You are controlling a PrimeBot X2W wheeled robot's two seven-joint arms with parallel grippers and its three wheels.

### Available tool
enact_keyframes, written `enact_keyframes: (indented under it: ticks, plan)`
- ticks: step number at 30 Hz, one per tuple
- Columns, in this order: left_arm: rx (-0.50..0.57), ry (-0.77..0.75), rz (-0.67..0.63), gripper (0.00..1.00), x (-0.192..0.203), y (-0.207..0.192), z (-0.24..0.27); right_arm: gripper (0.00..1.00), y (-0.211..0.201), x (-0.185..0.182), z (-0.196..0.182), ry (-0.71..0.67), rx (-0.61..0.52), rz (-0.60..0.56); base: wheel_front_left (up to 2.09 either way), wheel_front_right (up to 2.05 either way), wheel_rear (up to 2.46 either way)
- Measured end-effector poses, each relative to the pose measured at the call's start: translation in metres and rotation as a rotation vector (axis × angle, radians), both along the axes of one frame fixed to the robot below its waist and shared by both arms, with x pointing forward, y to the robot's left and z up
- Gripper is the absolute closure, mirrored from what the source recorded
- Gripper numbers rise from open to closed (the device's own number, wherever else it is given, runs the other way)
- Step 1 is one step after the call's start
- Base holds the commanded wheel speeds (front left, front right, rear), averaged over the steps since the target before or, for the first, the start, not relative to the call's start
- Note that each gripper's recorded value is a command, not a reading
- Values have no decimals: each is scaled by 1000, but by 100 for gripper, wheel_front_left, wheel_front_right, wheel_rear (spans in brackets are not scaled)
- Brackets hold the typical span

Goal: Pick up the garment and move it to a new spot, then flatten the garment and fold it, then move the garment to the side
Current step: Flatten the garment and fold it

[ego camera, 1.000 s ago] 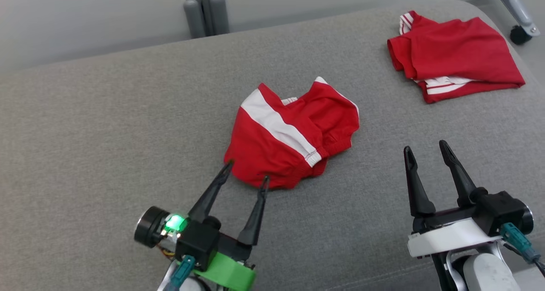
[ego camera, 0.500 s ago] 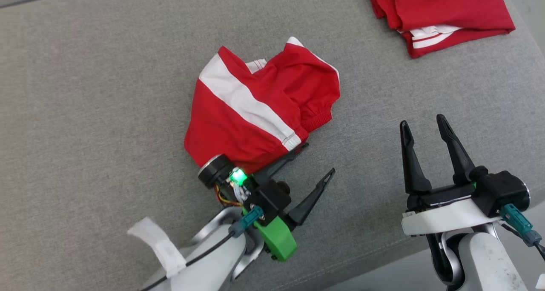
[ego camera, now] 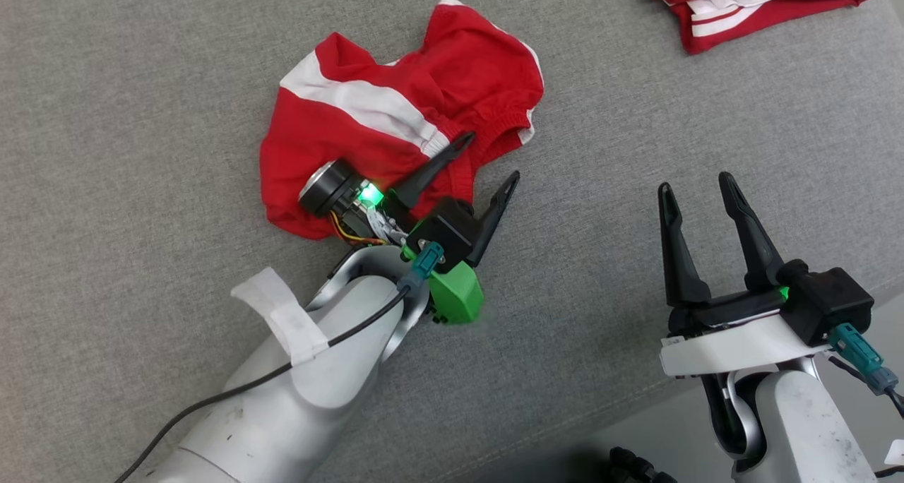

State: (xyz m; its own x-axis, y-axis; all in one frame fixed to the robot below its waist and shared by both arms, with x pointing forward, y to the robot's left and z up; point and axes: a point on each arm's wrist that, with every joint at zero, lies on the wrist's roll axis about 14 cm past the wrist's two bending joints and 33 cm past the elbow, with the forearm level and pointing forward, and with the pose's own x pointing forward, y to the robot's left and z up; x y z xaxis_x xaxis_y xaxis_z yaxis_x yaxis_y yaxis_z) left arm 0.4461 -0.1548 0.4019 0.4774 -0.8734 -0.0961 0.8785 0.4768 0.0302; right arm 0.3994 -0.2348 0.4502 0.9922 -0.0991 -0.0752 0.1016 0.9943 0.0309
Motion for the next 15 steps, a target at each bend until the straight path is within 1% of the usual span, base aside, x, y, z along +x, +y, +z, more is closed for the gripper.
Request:
enact_keyframes:
  ticks: [7,8,9,13,15]
  plan:
    - [49,-19,47,1,17,2,-5,0,4,0,1,-3,8,12,0,0,0]
    - [52,-20,54,42,19,3,-5,0,5,0,2,-4,9,13,0,0,0]
    - [53,-21,59,100,21,3,-4,0,5,0,2,-5,10,13,0,0,0]
    - [64,-27,73,100,28,6,1,0,5,-2,7,-17,14,13,0,0,0]
    - [52,-50,75,100,32,5,12,0,5,-4,11,-27,15,11,0,0,0]
